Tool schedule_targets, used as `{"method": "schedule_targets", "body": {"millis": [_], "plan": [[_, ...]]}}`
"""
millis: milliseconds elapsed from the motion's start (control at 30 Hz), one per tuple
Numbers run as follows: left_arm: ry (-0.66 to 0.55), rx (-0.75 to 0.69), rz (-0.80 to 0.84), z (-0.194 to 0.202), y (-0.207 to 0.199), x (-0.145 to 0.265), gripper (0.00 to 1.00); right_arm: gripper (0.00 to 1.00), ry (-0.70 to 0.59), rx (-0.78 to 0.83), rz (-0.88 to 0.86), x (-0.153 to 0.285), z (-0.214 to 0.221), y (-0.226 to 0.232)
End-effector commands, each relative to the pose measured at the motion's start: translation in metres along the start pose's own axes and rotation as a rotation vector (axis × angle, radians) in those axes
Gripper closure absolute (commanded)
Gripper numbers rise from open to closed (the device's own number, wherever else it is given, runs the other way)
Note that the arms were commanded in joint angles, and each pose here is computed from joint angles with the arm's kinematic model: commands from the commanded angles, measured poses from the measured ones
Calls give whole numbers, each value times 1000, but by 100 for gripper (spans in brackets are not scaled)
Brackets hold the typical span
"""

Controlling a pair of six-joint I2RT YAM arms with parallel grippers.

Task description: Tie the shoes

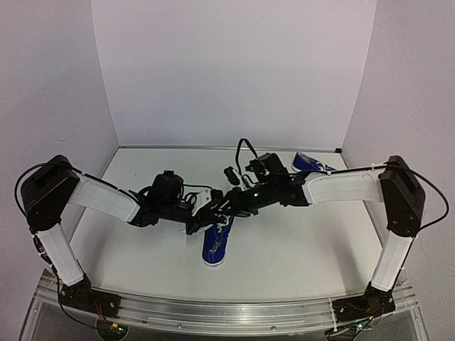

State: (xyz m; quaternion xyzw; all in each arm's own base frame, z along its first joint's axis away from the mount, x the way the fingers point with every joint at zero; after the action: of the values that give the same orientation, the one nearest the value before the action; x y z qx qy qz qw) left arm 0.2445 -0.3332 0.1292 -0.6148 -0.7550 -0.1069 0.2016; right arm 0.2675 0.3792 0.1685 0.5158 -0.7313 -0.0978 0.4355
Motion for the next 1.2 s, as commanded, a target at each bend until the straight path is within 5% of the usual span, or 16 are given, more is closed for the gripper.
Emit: {"method": "schedule_targets", "body": {"millis": [0, 133, 300, 500, 733, 1167], "plan": [[-49, -37, -5, -20, 1, 1, 100, 80, -19, 17, -9, -2, -1, 1], [-49, -29, -13, -21, 2, 1, 96, 99, -21, 21, -7, -1, -1, 2], [9, 13, -106, -19, 11, 16, 64, 100, -31, 27, 5, 1, -2, 2], [25, 101, -331, -10, 43, 74, 39, 100, -32, 31, 17, 2, -1, 1], [382, 170, -418, 34, 84, 53, 45, 100, -35, 32, 21, 2, -3, 1], [638, 244, -348, 69, 117, 13, 45, 100, -45, 22, 30, 2, -7, 1]]}}
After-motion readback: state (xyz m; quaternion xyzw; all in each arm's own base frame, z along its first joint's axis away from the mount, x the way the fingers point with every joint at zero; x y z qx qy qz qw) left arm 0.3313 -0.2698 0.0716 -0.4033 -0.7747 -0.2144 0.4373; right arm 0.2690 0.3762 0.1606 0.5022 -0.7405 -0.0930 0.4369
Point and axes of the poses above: each gripper's point midway between its finger pads, its own x axis back along the fingers, its own y axis along the line the jaws close on, z = x × y, the point moved 6 cm from there along x, back along the fingers, and after that the axes turned 12 degrees about x, right-handed, at the moved point
